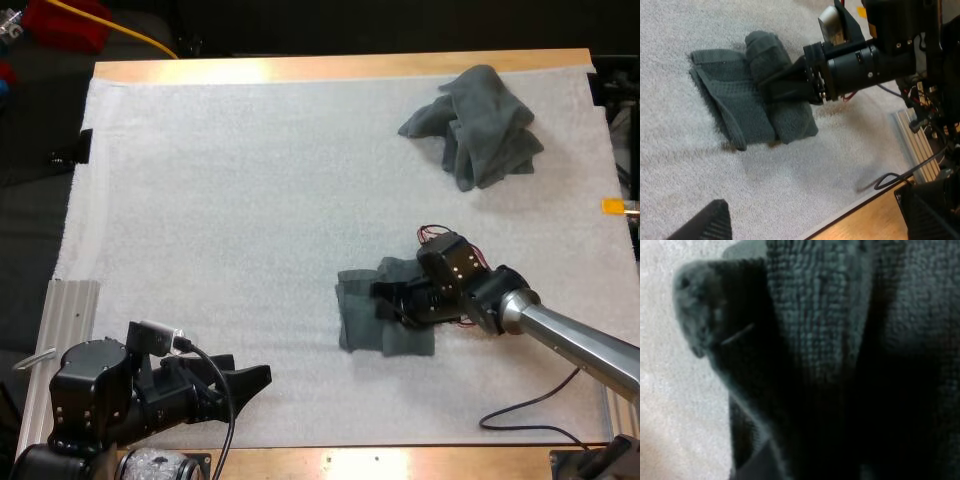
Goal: Pick towel from pile, fold and stack
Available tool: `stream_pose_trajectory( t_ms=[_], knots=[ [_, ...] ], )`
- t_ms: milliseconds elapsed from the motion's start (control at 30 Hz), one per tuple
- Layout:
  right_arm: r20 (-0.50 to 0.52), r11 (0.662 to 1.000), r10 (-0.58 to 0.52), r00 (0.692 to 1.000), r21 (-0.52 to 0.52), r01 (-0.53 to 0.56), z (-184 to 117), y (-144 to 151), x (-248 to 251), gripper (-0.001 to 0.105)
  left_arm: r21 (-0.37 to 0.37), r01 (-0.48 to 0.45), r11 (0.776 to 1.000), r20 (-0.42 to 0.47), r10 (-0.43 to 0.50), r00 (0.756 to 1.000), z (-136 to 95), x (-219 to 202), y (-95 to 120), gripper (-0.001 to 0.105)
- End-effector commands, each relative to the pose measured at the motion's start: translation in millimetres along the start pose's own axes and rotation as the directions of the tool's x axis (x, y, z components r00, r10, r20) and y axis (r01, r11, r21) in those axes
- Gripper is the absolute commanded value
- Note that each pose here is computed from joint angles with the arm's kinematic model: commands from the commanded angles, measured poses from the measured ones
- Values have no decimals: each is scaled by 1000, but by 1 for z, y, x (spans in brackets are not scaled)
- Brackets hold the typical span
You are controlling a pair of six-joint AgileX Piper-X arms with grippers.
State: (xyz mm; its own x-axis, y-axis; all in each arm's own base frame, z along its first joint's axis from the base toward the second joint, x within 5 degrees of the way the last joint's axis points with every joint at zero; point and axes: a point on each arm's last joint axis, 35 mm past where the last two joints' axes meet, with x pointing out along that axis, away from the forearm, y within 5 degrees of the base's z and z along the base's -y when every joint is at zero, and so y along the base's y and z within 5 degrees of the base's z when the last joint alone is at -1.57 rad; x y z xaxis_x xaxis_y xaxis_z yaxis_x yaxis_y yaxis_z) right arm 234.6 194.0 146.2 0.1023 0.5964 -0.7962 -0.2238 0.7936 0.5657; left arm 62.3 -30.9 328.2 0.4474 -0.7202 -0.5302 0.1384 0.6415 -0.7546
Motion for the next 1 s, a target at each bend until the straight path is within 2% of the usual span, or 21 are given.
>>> stream_pose_trajectory(
  t_ms=[0,33,100,233,333,567,767,967],
  knots=[
    [-14,1000,15,1000,3,-15,-2,0,1,39,14,10,1000,2,-10,1000,0,-1,-2,70],
    [-20,999,33,999,0,-33,-2,1,1,45,16,10,1000,2,-10,1000,0,-1,-2,70],
    [-38,996,87,995,-15,-88,-1,3,1,51,22,10,1000,2,-10,1000,0,-1,-2,70],
    [-57,971,231,971,-55,-234,3,11,0,51,21,10,1000,2,-10,1000,0,-1,-2,70],
    [-59,952,292,955,-76,-296,5,16,-1,51,23,10,1000,2,-10,1000,0,-1,-2,70],
    [-115,942,311,944,-95,-322,-7,32,7,51,28,8,1000,3,-9,1000,0,-1,-2,70],
    [-84,965,232,969,-107,-240,-16,41,14,51,28,8,1000,3,-9,1000,0,-1,-2,70],
    [-79,968,225,971,-100,-232,-16,41,14,51,28,8,1000,3,-9,1000,0,-1,-2,70]
  ],
)
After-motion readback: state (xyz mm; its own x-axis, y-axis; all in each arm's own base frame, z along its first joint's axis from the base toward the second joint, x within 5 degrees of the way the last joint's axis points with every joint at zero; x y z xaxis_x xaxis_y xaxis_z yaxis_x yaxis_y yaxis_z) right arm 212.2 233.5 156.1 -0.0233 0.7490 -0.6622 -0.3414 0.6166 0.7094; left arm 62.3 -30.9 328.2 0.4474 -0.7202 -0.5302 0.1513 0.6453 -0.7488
